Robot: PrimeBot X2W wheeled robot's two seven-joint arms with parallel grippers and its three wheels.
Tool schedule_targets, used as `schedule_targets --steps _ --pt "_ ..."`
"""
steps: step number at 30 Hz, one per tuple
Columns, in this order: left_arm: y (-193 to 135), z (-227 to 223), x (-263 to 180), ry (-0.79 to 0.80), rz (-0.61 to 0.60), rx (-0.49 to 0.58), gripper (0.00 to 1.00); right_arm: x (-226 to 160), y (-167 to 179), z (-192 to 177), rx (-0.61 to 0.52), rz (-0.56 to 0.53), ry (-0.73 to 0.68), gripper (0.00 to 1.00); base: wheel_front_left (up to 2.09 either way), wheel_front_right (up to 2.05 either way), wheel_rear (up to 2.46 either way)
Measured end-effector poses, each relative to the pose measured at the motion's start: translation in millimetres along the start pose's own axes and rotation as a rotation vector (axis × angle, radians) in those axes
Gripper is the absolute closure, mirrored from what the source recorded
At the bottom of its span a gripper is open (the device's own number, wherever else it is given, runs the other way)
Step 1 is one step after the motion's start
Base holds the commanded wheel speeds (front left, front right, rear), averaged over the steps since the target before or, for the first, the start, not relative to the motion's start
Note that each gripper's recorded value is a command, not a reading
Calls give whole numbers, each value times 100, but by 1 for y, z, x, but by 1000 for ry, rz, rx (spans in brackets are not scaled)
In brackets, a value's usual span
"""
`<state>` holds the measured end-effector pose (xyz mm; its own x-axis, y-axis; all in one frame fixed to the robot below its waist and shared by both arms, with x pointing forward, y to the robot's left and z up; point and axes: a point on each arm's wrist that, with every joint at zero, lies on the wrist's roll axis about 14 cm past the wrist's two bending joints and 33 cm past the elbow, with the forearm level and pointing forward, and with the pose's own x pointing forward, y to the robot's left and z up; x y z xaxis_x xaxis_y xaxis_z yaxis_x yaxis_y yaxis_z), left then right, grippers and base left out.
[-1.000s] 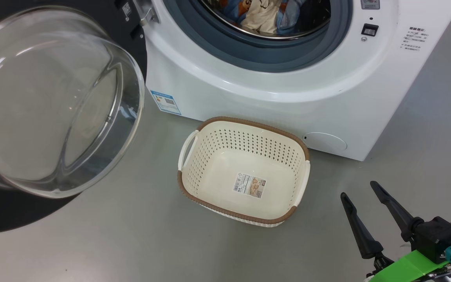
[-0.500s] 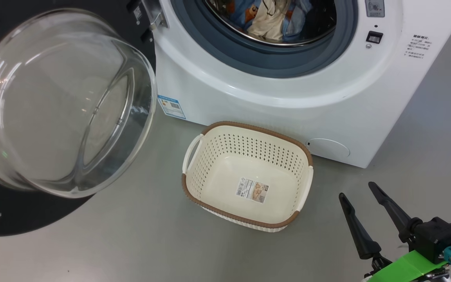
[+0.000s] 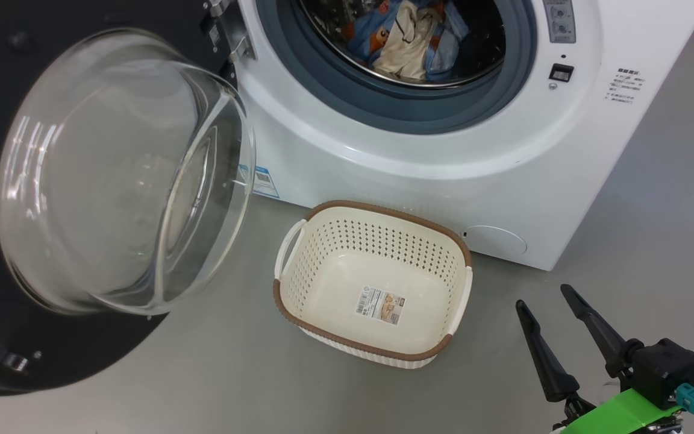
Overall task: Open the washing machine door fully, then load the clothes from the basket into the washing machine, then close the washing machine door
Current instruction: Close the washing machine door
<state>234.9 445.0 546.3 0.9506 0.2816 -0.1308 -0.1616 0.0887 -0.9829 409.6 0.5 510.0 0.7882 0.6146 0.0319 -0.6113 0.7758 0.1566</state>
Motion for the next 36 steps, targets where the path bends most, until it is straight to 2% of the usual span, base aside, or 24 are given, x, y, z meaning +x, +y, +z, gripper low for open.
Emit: schedule_targets --steps 12,36 --pt "0 -51 -12 196 -38 22 100 -13 -4 11 19 -57 -52 0 0 0 0" --pt "-11 -177 -9 596 -144 -61 100 -64 -32 25 16 -235 -116 0 0 0 0"
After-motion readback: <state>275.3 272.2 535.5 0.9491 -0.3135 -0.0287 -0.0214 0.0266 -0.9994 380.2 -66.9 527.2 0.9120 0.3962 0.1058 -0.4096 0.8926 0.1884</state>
